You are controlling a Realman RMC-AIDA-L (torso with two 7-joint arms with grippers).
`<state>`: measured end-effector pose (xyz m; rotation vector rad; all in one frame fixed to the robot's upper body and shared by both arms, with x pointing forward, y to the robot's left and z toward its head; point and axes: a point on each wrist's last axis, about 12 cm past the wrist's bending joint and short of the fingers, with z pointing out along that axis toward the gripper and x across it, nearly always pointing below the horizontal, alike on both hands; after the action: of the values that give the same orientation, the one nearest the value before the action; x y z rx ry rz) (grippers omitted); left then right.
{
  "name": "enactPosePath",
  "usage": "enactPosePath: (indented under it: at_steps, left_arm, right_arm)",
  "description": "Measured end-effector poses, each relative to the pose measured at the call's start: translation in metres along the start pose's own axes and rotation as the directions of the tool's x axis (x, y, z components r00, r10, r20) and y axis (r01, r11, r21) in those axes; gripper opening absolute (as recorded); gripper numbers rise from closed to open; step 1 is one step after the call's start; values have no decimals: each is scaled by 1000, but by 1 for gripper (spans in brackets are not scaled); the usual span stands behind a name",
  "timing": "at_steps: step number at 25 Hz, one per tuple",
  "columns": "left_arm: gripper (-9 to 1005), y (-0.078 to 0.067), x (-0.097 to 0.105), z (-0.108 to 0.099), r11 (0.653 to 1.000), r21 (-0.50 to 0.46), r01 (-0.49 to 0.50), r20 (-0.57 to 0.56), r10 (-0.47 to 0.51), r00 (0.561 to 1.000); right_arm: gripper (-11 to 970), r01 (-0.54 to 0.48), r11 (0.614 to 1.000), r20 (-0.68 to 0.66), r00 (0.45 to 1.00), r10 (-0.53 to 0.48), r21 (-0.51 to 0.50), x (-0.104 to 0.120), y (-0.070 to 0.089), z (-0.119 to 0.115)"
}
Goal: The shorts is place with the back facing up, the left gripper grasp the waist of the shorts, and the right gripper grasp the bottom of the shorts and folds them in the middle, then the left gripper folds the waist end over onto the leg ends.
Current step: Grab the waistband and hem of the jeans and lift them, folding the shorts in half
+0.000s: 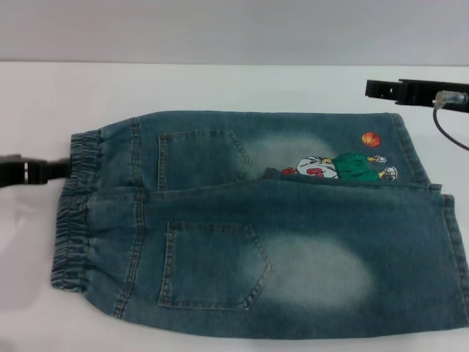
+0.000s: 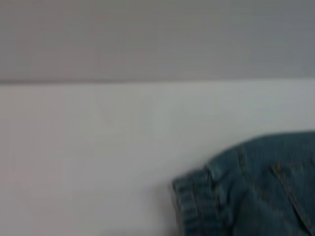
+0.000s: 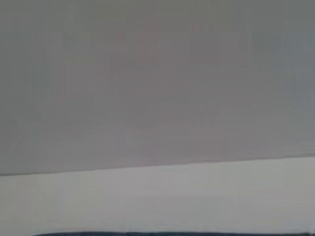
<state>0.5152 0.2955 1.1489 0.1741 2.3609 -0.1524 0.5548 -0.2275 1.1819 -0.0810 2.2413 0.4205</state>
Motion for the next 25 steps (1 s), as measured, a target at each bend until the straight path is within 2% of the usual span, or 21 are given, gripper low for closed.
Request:
enactPosePath:
  at_steps: [4,14,16,17,25]
  left_arm:
    - [843,-1,6,-2,1000,9,5,-53,-5,999]
    - [842,-7,14,-3,1000,15,-6,-188,9,982]
    - [842,-7,15,-4,1000,3,-6,-210,7,978]
    - [842,-5,19,-5,1000,-18,-1,-260,-4,966]
    - [843,-9,29,-3,999,-28,39,-339,-46,940]
  right_arm:
    - [762,-43,999,-21,999,43,4,2,-7,-4]
    - [762,-74,996,-61,995,77,53,9,-24,-10]
    - [762,-73,996,-63,995,77,57,10,-25,-11]
    - [762,-74,995,-64,995,78,60,11,-26,-10]
    - [762,-54,995,-67,996,59,80,12,-28,-9]
